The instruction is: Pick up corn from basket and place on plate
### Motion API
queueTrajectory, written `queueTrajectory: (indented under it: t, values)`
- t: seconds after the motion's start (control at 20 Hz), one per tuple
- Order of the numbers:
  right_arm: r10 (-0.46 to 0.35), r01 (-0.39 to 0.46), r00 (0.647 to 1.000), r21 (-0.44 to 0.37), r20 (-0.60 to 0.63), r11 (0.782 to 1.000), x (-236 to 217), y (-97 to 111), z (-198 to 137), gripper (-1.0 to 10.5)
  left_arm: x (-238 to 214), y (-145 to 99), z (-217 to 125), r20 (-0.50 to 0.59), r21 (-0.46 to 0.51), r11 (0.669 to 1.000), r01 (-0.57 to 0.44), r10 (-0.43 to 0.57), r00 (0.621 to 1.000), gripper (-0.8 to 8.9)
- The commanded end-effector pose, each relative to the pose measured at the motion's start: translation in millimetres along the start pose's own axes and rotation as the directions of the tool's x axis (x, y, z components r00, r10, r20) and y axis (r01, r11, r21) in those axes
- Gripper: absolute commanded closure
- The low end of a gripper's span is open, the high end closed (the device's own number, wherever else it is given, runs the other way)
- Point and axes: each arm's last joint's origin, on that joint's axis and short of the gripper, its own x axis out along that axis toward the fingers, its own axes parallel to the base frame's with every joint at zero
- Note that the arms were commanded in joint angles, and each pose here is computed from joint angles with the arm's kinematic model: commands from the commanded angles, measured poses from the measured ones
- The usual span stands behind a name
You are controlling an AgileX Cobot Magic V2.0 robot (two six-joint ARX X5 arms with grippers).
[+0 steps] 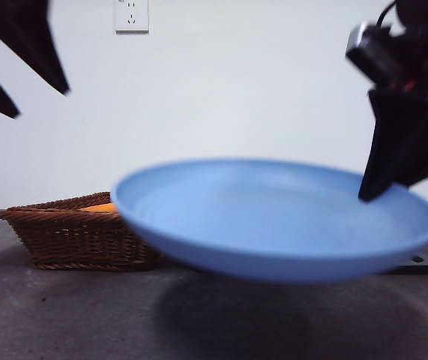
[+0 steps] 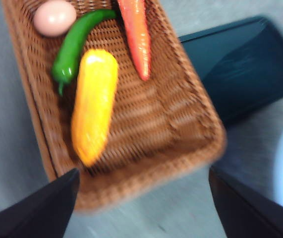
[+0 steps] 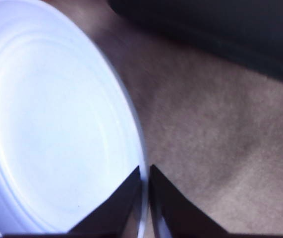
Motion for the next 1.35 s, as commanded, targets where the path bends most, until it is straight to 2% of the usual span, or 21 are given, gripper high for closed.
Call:
queueTrajectory:
  t: [0.05, 0.3, 0.6, 0.95, 1.35]
  values:
    - [0.007, -0.008, 0.998, 0.009, 0.066, 1.000, -15.2, 4.2, 2.4, 9.5, 23.6, 0.1, 25.4, -0.034, 0.102, 0.994, -0.026, 0.030, 0.999, 3.87]
    - [-0.024, 0.016, 0.986, 0.048, 0.165, 0.999, -40.3, -0.5, -1.9, 9.5, 83.2, 4.9, 55.0, -0.135, 0.179, 0.982, -0.051, 0.076, 0.988, 3.87]
    - [-0.048, 0.033, 0.978, 0.076, 0.202, 0.997, -48.8, -7.4, -2.4, 9.5, 137.7, 16.1, 56.0, -0.229, 0.217, 0.973, -0.082, 0.132, 0.964, 3.87]
    - [-0.050, 0.035, 0.978, 0.076, 0.204, 0.996, -49.1, -8.0, -2.4, 9.5, 171.0, 22.9, 44.1, -0.281, 0.210, 0.975, -0.071, 0.130, 0.951, 3.87]
    - [-0.050, 0.035, 0.975, 0.068, 0.217, 0.997, -49.4, -7.9, -1.0, 9.5, 180.6, 24.9, 41.0, -0.286, 0.210, 0.975, -0.070, 0.130, 0.949, 4.24]
